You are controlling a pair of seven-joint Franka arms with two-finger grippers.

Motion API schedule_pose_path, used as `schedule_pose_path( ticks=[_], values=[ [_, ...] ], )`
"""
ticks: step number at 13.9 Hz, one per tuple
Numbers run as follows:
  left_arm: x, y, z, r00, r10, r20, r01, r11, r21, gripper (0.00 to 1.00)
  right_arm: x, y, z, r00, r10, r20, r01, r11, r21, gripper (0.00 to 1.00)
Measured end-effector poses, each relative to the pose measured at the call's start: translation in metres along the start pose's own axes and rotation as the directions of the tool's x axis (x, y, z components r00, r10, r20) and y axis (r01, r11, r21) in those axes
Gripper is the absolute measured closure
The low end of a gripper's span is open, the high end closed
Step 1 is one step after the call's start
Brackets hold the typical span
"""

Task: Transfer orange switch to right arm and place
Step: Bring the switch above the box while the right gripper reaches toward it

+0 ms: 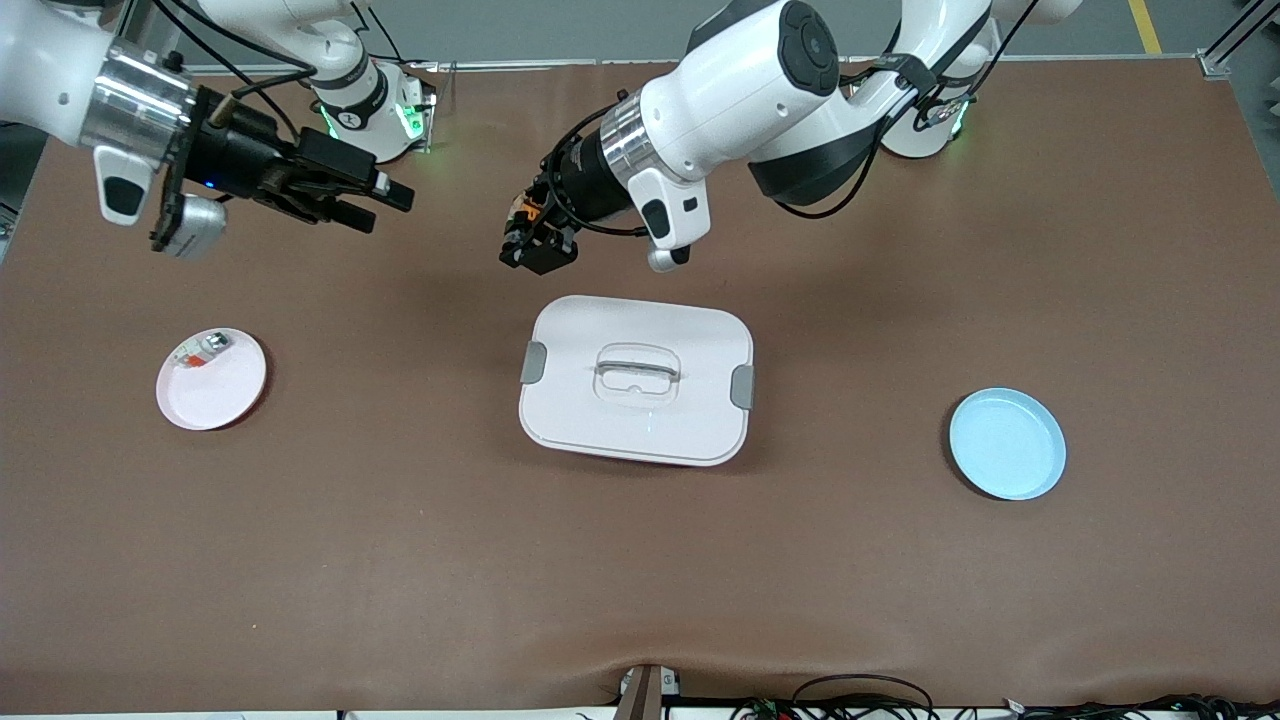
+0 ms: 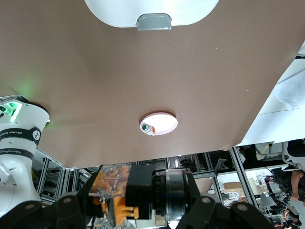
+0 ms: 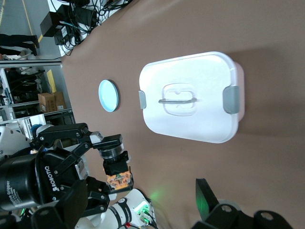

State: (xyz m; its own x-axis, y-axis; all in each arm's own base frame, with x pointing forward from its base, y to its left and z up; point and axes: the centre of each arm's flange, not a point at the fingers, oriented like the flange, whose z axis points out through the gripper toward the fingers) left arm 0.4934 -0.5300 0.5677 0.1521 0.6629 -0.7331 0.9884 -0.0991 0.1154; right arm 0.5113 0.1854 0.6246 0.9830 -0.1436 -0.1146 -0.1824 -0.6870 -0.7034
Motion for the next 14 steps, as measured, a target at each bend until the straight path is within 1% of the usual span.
schedule_pose_path(
  ticks=[2, 3, 6, 14],
  values=[
    [0.000, 0.000, -0.001, 1.000, 0.000, 0.001, 0.000, 1.000, -0.001, 0.28, -0.005, -0.007, 0.020, 1.000, 0.000, -0.006, 0.000, 1.000, 0.027, 0.00],
    [0.000, 0.000, -0.001, 1.000, 0.000, 0.001, 0.000, 1.000, -0.001, 0.28, -0.008, -0.010, 0.032, 1.000, -0.005, -0.009, 0.005, 1.000, 0.028, 0.00],
    [0.000, 0.000, -0.001, 1.000, 0.000, 0.001, 0.000, 1.000, -0.002, 0.28, -0.018, -0.016, 0.059, 1.000, -0.025, 0.004, 0.025, 0.999, 0.021, 0.00],
    [0.000, 0.001, -0.001, 1.000, 0.001, -0.001, -0.001, 1.000, -0.002, 0.28, -0.020, -0.016, 0.084, 1.000, -0.029, 0.008, 0.029, 1.000, 0.011, 0.00]
  ],
)
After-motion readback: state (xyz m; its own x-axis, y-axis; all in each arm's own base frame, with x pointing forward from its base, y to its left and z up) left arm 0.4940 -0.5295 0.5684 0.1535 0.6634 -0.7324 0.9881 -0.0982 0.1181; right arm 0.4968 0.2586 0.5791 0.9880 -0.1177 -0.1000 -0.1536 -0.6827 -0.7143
